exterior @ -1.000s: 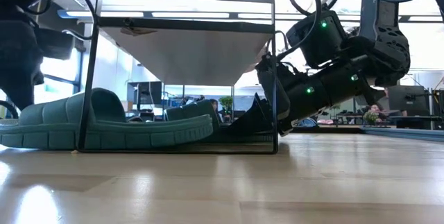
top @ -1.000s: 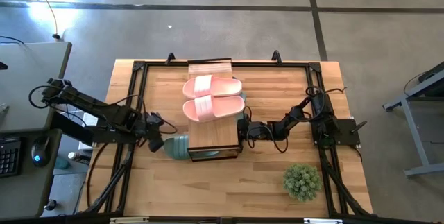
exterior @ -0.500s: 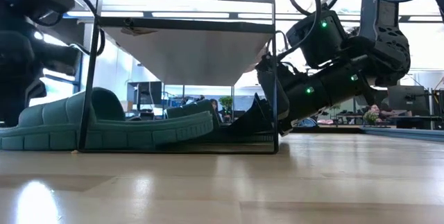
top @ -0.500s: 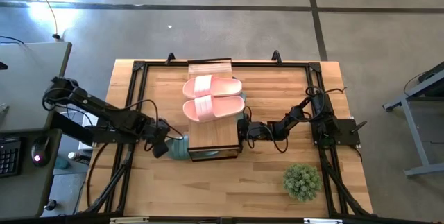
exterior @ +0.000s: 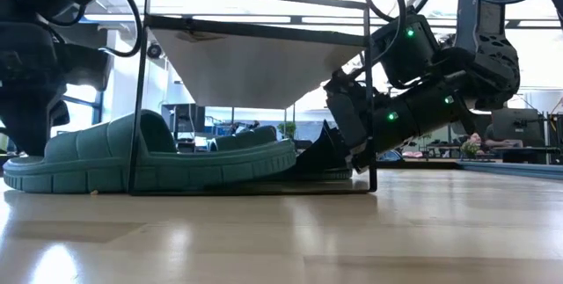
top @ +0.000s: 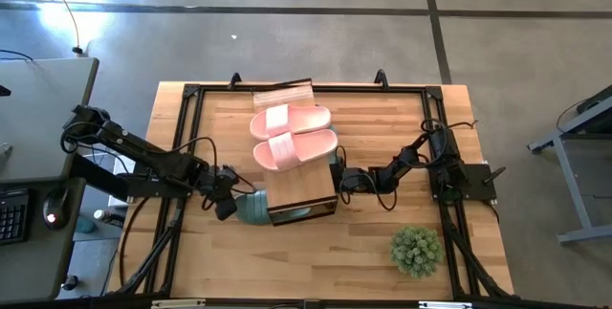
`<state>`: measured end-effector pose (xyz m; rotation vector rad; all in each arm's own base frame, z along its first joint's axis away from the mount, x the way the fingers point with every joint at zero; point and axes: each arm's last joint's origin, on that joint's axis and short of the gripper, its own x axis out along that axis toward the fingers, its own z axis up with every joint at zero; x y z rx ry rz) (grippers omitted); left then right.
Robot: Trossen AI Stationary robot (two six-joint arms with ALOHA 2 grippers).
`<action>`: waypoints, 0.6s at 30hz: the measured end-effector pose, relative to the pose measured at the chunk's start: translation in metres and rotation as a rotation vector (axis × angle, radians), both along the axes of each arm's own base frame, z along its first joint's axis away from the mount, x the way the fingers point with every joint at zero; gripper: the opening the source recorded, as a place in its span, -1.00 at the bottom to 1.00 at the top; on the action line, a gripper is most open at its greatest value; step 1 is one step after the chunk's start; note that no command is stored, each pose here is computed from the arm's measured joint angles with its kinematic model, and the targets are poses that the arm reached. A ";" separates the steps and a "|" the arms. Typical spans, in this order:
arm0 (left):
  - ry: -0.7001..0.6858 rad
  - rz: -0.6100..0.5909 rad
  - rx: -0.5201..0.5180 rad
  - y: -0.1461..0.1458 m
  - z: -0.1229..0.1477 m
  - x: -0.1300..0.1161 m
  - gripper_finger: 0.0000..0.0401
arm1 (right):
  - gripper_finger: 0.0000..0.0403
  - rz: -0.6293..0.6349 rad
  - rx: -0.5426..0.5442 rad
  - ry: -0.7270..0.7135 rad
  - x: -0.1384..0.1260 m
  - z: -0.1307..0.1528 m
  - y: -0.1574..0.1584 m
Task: Pick and place slides into the shelf
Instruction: Put the green slide under the shelf
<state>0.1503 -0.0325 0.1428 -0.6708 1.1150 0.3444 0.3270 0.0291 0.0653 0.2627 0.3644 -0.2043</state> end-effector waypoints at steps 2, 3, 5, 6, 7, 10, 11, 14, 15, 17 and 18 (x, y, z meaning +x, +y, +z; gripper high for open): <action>-0.010 0.004 0.001 0.000 0.000 0.001 -1.00 | -1.00 0.000 0.000 -0.001 0.000 0.000 0.000; -0.021 0.006 0.001 0.000 0.001 0.002 -1.00 | -1.00 -0.001 0.000 -0.001 0.000 0.000 0.000; -0.018 0.005 0.003 0.000 0.001 0.002 -1.00 | -1.00 -0.003 -0.001 -0.001 0.000 0.000 0.000; -0.018 0.004 0.003 0.000 0.001 0.002 -1.00 | -1.00 -0.003 -0.002 -0.001 0.000 0.000 0.000; -0.017 0.002 0.005 0.000 0.001 0.001 -1.00 | -1.00 -0.003 -0.005 0.001 0.000 0.000 0.000; -0.015 0.003 0.008 0.000 0.001 0.001 -1.00 | -1.00 -0.015 -0.019 0.013 0.000 0.001 -0.001; -0.015 0.003 0.008 0.000 0.001 0.001 -1.00 | -1.00 -0.019 -0.030 0.023 -0.001 0.001 -0.001; -0.014 0.002 0.009 0.000 0.001 0.001 -1.00 | -1.00 -0.029 -0.040 0.038 -0.001 0.002 -0.001; -0.014 0.001 0.009 0.000 0.001 0.001 -1.00 | -1.00 -0.029 -0.044 0.040 -0.002 0.003 -0.001; -0.014 0.001 0.010 0.000 0.001 0.001 -1.00 | -1.00 -0.029 -0.050 0.040 -0.002 0.005 -0.001; -0.014 0.002 0.011 0.000 0.001 0.001 -1.00 | -1.00 -0.031 -0.052 0.040 -0.002 0.006 -0.001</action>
